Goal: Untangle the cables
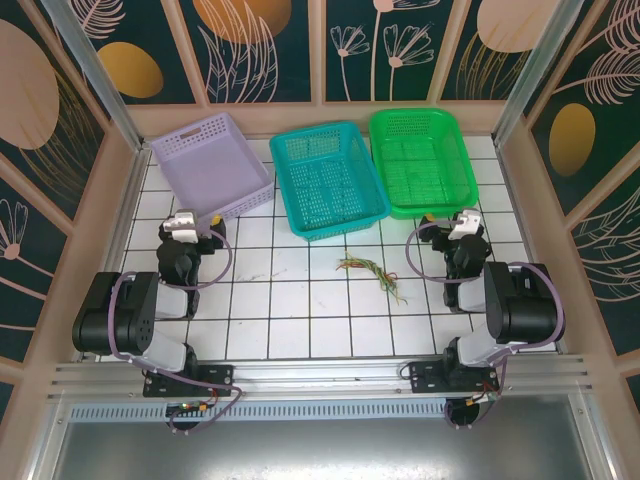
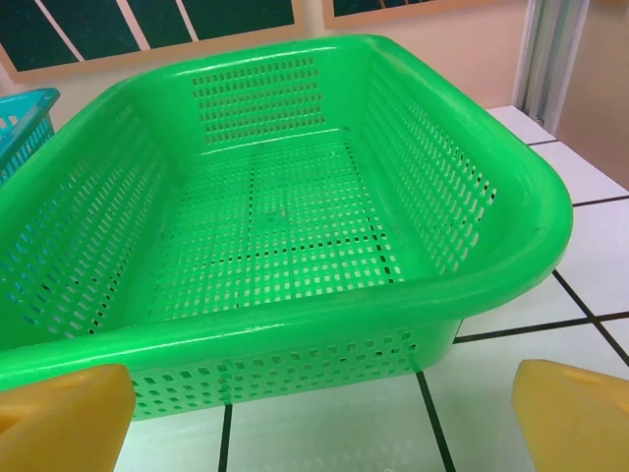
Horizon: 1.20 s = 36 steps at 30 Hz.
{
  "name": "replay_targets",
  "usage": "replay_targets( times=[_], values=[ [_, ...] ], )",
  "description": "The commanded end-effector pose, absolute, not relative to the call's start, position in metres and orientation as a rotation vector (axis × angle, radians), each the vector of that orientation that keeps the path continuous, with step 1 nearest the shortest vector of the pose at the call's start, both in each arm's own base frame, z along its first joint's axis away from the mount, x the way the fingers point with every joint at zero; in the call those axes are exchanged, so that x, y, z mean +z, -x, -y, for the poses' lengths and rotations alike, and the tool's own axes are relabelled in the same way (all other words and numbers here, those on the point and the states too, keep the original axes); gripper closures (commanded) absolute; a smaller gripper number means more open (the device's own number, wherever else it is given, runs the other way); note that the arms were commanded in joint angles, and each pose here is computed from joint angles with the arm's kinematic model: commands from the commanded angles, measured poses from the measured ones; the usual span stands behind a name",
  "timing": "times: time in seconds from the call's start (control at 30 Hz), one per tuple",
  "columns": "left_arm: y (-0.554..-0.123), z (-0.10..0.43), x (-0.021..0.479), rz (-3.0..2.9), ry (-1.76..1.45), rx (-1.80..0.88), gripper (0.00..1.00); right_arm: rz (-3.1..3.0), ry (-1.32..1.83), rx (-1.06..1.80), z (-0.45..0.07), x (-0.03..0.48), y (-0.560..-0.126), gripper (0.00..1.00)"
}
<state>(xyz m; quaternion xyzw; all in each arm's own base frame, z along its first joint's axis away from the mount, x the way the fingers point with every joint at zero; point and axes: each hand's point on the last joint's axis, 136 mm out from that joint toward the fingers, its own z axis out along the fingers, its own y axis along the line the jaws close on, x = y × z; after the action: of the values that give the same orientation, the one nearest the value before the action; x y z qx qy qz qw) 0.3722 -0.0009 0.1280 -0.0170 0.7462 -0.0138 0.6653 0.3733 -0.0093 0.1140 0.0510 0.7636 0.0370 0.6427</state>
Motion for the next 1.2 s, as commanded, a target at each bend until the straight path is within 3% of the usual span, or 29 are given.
replay_targets(
  times=[0.0,0.8,0.97,1.17],
  values=[
    [-0.373,0.001,0.138,-1.646,0.024,-0.023,0.01,-1.719,-0.094,0.092,0.008,0.121,-0.378,0.01],
    [-0.37,-0.001,0.145,-1.622,0.039,-0.021,0.01,-1.706,-0.092,0.092,0.007,0.123,-0.376,0.01],
    [-0.349,-0.044,0.187,-1.608,0.334,0.094,0.01,-1.586,-0.158,-0.03,0.011,0.176,-0.355,0.01],
    [-0.32,-0.058,0.271,-1.453,0.484,0.05,0.01,-1.287,0.035,-0.051,-0.055,0.335,-0.316,0.01]
  ],
)
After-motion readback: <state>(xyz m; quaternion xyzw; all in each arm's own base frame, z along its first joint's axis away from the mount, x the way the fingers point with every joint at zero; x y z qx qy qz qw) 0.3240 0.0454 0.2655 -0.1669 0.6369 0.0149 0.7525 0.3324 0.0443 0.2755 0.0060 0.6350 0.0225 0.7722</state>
